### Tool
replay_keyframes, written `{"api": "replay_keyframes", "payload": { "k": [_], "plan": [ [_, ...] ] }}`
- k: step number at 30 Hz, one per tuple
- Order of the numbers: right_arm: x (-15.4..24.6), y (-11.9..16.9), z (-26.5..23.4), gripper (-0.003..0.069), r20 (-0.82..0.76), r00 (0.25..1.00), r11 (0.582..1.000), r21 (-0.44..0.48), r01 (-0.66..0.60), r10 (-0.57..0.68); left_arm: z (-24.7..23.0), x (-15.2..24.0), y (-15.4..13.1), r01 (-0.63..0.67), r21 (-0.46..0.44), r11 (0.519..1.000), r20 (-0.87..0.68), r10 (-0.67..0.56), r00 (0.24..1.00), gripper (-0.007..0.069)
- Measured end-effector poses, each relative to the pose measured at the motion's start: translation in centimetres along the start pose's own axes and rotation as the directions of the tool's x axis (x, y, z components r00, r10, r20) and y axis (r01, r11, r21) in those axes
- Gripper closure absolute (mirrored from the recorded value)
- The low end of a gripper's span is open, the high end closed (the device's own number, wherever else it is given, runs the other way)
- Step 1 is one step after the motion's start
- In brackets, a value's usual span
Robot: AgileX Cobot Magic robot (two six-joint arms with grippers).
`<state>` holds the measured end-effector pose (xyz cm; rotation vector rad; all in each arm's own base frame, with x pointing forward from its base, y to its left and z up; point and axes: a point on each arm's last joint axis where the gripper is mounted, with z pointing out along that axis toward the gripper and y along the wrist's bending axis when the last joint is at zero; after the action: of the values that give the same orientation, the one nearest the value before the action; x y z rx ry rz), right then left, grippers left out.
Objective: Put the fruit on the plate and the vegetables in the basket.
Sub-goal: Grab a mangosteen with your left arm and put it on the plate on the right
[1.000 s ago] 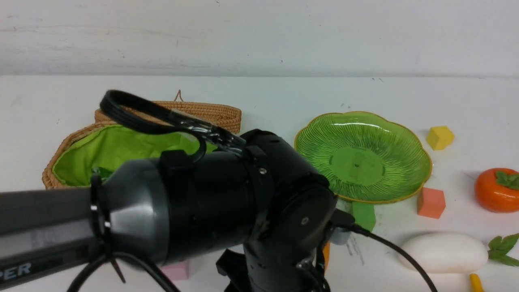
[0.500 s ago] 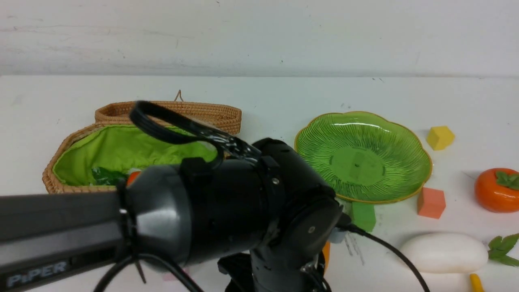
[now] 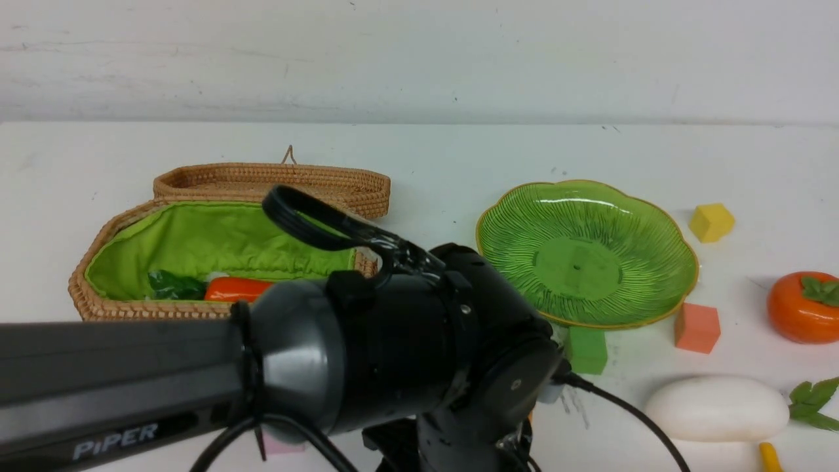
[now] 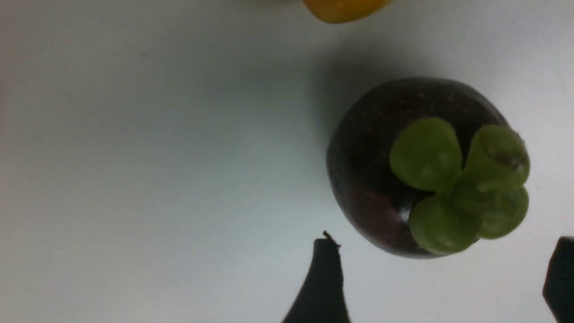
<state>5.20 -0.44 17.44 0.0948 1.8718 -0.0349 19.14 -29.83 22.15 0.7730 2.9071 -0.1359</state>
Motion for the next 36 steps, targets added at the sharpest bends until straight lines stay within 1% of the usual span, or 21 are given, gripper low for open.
{"api": "replay_keyframes", "payload": {
  "k": [29, 36],
  "plan": [
    [0.00, 0.00, 0.00, 0.0417, 0.000, 1.000, 1.000, 0.000, 0.000, 0.000, 0.00, -0.16, -0.09, 0.001, 0.010, 1.000, 0.017, -0.001, 1.000, 0.0035],
    [0.00, 0.00, 0.00, 0.0417, 0.000, 1.000, 1.000, 0.000, 0.000, 0.000, 0.49, -0.61, -0.31, 0.014, 0.024, 1.000, 0.050, -0.016, 0.999, 0.0036]
  ]
}}
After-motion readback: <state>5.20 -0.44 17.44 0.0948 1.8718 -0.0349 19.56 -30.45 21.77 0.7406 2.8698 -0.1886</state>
